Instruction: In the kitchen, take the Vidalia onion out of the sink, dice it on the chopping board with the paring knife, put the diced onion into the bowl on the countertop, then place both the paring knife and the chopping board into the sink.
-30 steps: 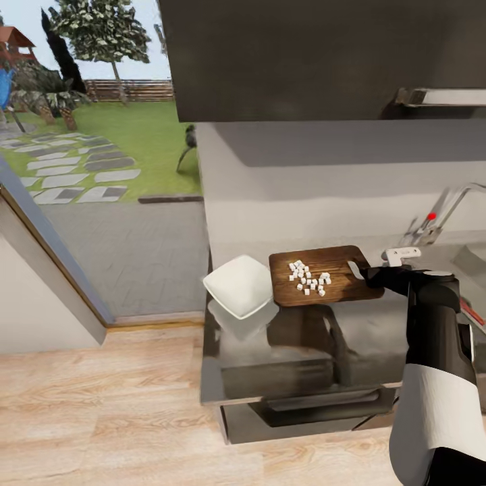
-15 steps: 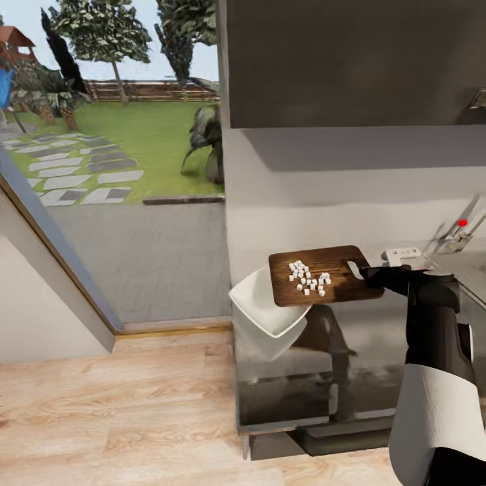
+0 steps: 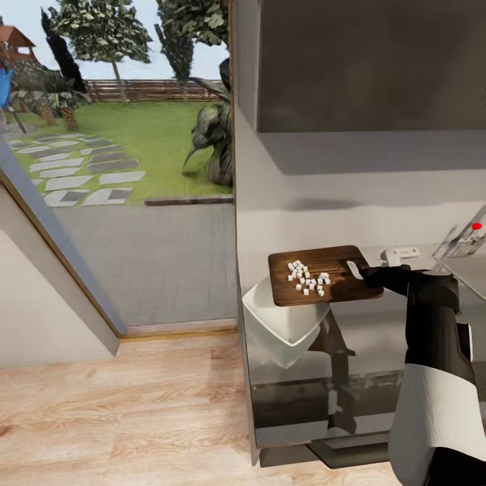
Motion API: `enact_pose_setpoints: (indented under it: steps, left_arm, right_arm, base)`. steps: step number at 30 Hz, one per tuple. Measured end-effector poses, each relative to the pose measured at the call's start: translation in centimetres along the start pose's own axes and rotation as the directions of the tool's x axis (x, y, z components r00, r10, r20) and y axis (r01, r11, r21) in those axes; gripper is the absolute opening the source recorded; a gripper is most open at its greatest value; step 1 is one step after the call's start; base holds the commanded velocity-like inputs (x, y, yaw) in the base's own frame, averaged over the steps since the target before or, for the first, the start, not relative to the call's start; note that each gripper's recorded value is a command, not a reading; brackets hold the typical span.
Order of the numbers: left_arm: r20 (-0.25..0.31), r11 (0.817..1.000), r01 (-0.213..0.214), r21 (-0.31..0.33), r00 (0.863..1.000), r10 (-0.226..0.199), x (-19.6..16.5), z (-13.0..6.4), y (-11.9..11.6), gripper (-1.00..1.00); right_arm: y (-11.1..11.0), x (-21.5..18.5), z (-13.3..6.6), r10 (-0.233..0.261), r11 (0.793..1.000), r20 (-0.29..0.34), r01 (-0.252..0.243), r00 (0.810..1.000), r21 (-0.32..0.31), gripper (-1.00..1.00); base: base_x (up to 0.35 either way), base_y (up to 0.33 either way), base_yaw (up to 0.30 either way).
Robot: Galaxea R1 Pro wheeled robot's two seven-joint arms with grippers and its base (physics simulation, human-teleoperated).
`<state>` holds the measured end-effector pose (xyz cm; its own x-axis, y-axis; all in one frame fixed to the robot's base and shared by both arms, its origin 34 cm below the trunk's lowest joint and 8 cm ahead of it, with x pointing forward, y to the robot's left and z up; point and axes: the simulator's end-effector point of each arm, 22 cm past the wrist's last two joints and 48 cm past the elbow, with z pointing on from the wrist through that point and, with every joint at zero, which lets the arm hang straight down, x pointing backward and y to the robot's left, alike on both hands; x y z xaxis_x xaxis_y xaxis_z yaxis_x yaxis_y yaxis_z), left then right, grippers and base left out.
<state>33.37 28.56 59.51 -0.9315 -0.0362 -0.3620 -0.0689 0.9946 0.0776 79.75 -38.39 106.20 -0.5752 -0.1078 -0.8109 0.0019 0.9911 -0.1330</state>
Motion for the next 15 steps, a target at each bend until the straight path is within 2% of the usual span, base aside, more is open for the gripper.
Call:
enact_pose_setpoints:
  steps: [15]
  left_arm:
    - [-0.001,1.000,0.000,0.001,1.000,0.000,0.2,-1.3,0.0,1.00]
  right_arm:
    - [-0.1,-0.6,-1.1,-0.001,1.000,0.000,0.001,1.000,0.000,-1.00]
  base:
    - [0.000,0.000,0.000]
